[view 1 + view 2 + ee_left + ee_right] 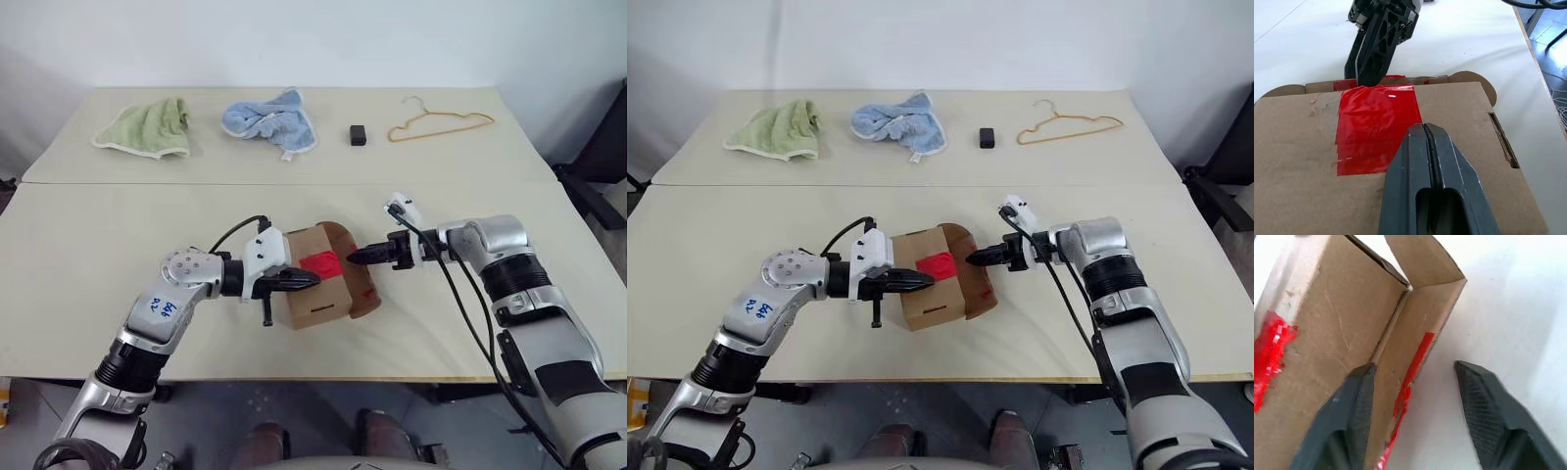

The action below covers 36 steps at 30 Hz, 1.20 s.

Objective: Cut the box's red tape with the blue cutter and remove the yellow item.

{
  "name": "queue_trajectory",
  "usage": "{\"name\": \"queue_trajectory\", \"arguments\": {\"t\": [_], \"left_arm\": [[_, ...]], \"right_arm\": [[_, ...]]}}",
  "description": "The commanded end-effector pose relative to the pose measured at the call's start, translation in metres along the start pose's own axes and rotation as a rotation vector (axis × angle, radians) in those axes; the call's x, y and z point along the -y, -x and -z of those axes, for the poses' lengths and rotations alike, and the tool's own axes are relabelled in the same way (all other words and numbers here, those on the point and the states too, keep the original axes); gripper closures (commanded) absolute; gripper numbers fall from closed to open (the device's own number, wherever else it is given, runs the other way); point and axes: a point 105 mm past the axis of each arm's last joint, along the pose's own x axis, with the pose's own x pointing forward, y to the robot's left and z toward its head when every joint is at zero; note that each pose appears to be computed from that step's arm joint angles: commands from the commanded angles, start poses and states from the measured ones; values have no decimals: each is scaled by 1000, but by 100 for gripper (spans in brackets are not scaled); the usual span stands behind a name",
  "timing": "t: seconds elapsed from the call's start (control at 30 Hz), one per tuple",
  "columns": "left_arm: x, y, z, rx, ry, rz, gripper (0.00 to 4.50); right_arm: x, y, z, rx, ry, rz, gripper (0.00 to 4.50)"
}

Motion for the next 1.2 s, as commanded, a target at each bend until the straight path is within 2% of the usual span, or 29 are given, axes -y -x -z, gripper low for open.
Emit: {"name": "queue_trajectory", "arguments": {"t": [0.03,0.13,0.17,0.43,0.63,0.77,0.87,1.0,1.2], "left_arm": [[2,5,13,-47,22,-16,450],[3,6,14,-50,22,-17,450],[3,6,14,-50,23,-18,450],[4,8,15,-55,22,-21,450],[3,8,16,-57,20,-25,450],[3,11,17,-62,22,-29,450],[3,13,19,-68,21,-31,450],[2,17,20,-71,18,-37,450],[5,18,20,-65,17,-33,450]], "right_arm": [[-2,-20,36,-140,-50,-41,328],[-5,-23,39,-153,-55,-59,431],[-6,-24,40,-156,-59,-68,449],[-25,-31,45,-162,-143,-145,449],[-20,-34,48,-148,-251,-84,449],[-30,-30,42,-134,-303,-129,355],[-39,-25,45,-155,-313,-166,254],[-33,-25,56,-181,-325,-124,127],[-22,-34,61,-191,-287,-84,127]]}}
